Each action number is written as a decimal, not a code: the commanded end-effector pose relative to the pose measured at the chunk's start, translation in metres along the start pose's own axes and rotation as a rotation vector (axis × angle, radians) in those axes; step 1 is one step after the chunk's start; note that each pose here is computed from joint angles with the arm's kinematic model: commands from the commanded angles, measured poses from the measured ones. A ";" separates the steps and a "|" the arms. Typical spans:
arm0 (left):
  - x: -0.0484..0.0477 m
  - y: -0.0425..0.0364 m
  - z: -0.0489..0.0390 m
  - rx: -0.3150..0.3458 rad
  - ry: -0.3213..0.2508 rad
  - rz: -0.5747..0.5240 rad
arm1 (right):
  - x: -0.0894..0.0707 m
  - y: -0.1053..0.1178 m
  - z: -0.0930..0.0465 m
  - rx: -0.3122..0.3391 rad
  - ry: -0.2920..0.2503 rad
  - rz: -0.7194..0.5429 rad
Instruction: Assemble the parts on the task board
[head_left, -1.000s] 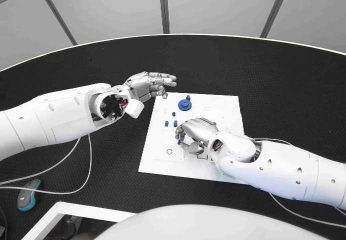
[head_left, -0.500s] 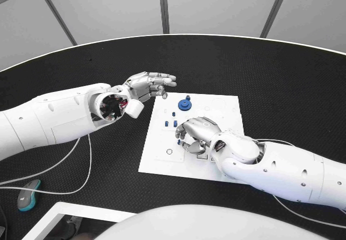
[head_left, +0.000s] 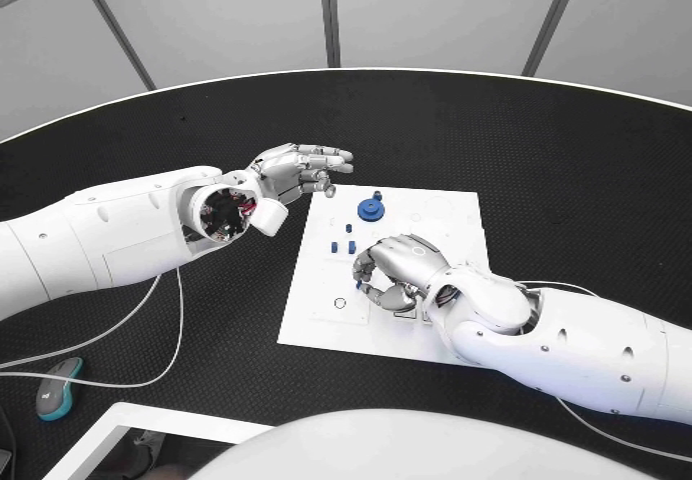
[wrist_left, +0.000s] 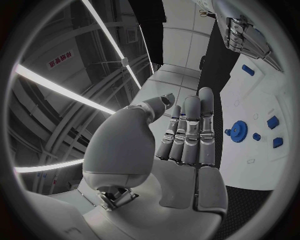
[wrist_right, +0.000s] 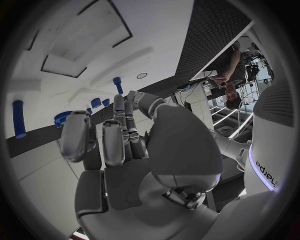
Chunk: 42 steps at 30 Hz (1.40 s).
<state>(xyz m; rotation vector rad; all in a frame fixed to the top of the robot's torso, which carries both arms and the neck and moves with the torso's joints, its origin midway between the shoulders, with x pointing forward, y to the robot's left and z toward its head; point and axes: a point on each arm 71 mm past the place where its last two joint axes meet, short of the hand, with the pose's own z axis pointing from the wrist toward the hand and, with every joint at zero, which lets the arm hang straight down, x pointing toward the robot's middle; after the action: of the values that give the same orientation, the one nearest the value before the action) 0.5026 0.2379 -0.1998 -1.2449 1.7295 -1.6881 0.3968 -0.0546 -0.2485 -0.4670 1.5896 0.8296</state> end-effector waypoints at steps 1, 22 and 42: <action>-0.0002 -0.0001 0.0000 0.000 0.000 0.000 | 0.001 0.000 -0.001 -0.001 0.011 -0.002; -0.0002 0.0002 0.0008 -0.002 0.001 0.000 | 0.008 -0.004 0.008 0.023 0.067 -0.022; -0.0003 0.0005 0.0008 -0.006 0.002 0.000 | 0.012 -0.005 0.016 0.029 0.075 -0.029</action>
<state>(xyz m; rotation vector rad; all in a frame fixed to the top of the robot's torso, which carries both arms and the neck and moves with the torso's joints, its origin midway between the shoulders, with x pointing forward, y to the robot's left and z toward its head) 0.5033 0.2376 -0.2005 -1.2465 1.7372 -1.6856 0.4084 -0.0442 -0.2608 -0.5029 1.6560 0.7757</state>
